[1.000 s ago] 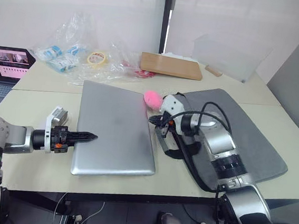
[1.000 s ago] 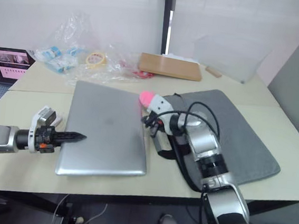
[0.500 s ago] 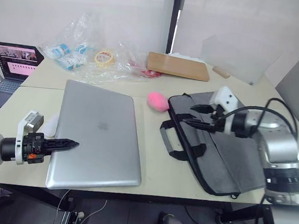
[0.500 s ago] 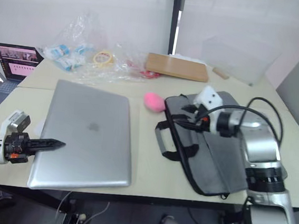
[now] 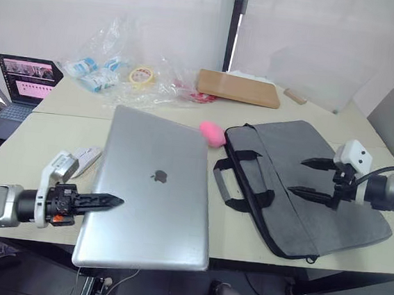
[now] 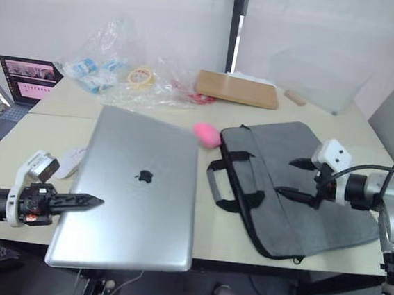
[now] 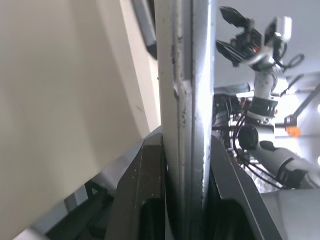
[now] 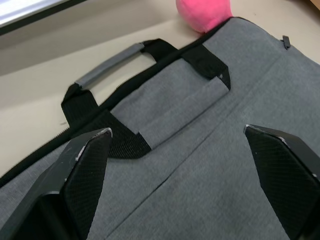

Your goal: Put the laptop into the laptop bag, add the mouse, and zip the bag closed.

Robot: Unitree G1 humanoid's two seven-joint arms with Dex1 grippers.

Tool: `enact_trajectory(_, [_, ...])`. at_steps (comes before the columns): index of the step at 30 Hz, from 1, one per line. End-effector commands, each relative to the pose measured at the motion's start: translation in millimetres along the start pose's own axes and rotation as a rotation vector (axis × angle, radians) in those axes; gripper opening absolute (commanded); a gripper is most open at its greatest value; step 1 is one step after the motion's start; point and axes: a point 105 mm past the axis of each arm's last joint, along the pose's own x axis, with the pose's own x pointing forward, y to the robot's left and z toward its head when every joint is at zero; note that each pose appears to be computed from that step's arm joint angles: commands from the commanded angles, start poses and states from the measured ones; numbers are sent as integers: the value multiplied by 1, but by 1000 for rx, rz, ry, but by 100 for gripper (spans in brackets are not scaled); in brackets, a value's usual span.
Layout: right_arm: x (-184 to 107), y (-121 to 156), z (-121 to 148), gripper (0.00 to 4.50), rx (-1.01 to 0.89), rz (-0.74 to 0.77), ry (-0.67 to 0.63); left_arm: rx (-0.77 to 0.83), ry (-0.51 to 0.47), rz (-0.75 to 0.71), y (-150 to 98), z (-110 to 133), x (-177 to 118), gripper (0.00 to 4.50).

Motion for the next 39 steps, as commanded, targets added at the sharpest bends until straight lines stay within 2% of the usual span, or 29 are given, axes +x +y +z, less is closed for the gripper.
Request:
enact_trajectory(1, [0,-1,14,445,-80,-71,-54,87,-33,-82,-28,9,-4,32])
enact_trajectory(5, [8,15,7,445,-63,-17,-28,2,-53,-129,-21,9,-11,32])
enact_trajectory(8, [21,29,10,445,-48,-8,-62,-44,-94,-154,-16,17,-15,32])
enact_trajectory(15, [52,59,10,445,13,-10,-77,-59,-85,-162,-13,13,-11,32])
enact_trajectory(18, [64,58,7,445,35,-95,-63,-44,-89,-166,-14,15,-9,32])
enact_trajectory(25, [84,63,10,445,52,-145,-63,-25,-83,-172,-15,13,-2,32])
enact_trajectory(29, [84,62,0,346,51,-170,-28,-19,-84,-177,-15,11,0,32])
enact_trajectory(32, [84,61,-4,248,50,-175,-12,-6,-90,-173,-16,12,2,32])
enact_trajectory(33, [83,59,-5,202,54,-183,-11,-4,-89,-173,-16,11,2,32])
enact_trajectory(39, [77,45,-5,7,66,-220,-3,-12,-78,-184,-16,8,6,32])
